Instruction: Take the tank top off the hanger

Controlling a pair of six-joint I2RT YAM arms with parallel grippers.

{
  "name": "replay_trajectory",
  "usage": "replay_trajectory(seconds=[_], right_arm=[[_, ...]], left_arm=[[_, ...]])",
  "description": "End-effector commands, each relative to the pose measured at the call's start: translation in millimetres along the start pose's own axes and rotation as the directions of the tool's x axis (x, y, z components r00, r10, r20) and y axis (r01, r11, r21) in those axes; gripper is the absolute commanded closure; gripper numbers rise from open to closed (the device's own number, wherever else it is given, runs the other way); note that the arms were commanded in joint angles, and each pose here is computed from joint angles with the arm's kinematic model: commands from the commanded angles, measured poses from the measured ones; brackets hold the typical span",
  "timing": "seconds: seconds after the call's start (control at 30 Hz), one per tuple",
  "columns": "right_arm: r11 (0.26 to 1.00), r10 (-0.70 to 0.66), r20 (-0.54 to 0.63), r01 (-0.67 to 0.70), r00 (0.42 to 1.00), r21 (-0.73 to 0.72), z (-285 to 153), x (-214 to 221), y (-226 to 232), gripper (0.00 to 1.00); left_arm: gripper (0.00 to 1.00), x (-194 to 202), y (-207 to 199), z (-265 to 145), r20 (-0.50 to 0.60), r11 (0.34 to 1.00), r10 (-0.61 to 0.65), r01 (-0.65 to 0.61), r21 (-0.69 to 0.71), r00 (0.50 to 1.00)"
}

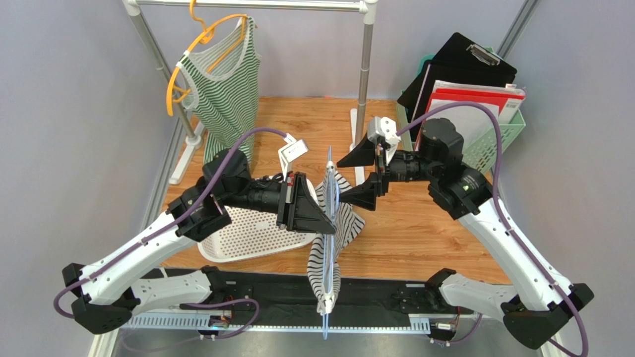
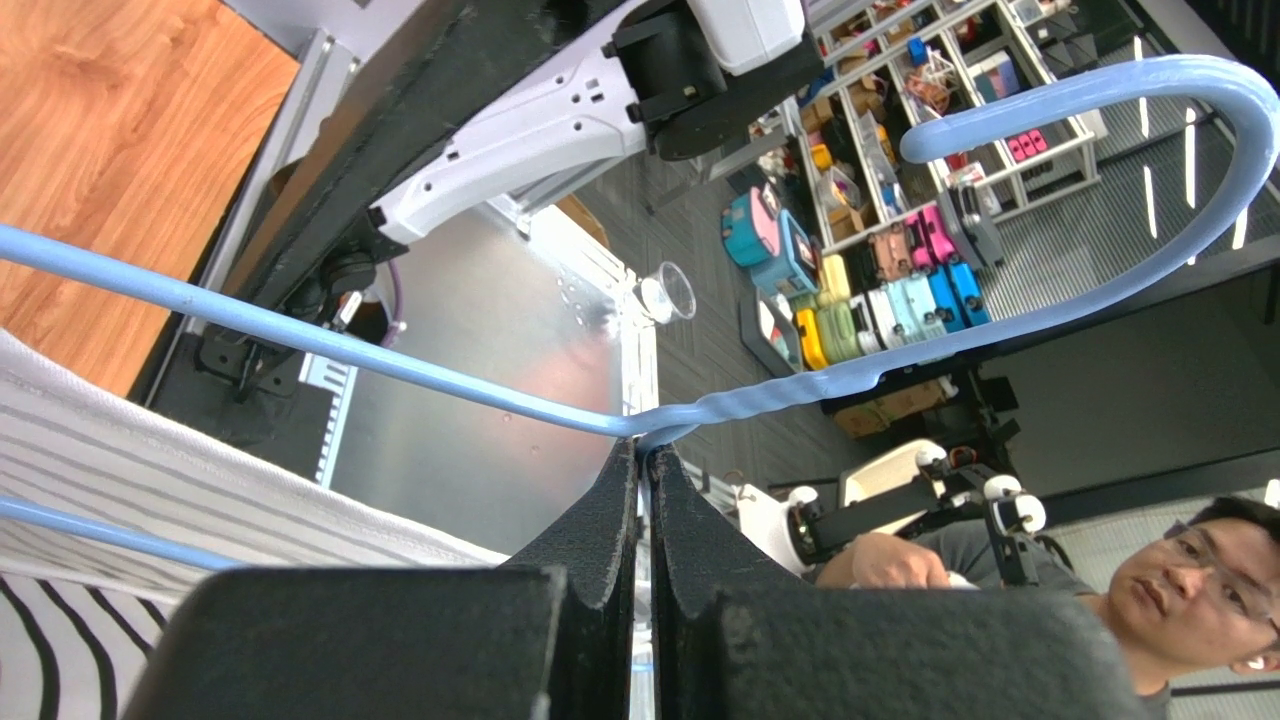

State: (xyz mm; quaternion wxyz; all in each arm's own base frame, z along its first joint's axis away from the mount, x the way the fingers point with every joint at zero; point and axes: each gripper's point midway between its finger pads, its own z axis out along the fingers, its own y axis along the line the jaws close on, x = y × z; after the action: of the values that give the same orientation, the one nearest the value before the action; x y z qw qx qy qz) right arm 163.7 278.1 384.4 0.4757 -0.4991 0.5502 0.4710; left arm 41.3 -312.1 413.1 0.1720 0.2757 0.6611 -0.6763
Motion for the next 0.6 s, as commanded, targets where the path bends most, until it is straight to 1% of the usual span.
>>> replay_trajectory(seconds=[0.0,0.2,0.33,0.4,0.47,0.57], right_arm=[[0.994,-0.033,0.029,0.036,0.999,-0.104,1.5,-13.9,10.5,0.11],[0.997,-0.014,0.007,0.014,1.0,-0.076,10.1,-8.6,-5.9,0.12],[0.999,-0.005,0.009,0.006,1.0,-0.04,15.8,-10.8,-19.0,0.16],[0.999,0.0,0.023,-0.001,1.0,0.033,17.0,-15.1,-32.5,0.17],[0.998,-0.002,0.026,0.0,1.0,0.059,18.3,-15.4,-39.0,0.18],[0.997,-0.011,0.034,0.008,0.999,0.082,19.1,-18.0,-44.4,0.25]], left_arm=[[1.0,0.7,-18.4,-7.3,0.005,0.997,0.06,-0.06,0.053,0.998],[1.0,0.9,-22.0,-8.0,0.003,0.996,0.059,-0.059,0.067,0.998],[1.0,1.3,-23.8,-9.2,0.004,0.996,0.061,-0.061,0.071,0.998],[1.0,2.0,-24.5,-9.7,0.003,0.996,0.06,-0.06,0.073,0.998],[1.0,1.8,-24.9,-10.0,0.005,0.996,0.06,-0.06,0.072,0.998],[1.0,2.2,-25.8,-10.8,0.007,0.995,0.061,-0.062,0.075,0.998]])
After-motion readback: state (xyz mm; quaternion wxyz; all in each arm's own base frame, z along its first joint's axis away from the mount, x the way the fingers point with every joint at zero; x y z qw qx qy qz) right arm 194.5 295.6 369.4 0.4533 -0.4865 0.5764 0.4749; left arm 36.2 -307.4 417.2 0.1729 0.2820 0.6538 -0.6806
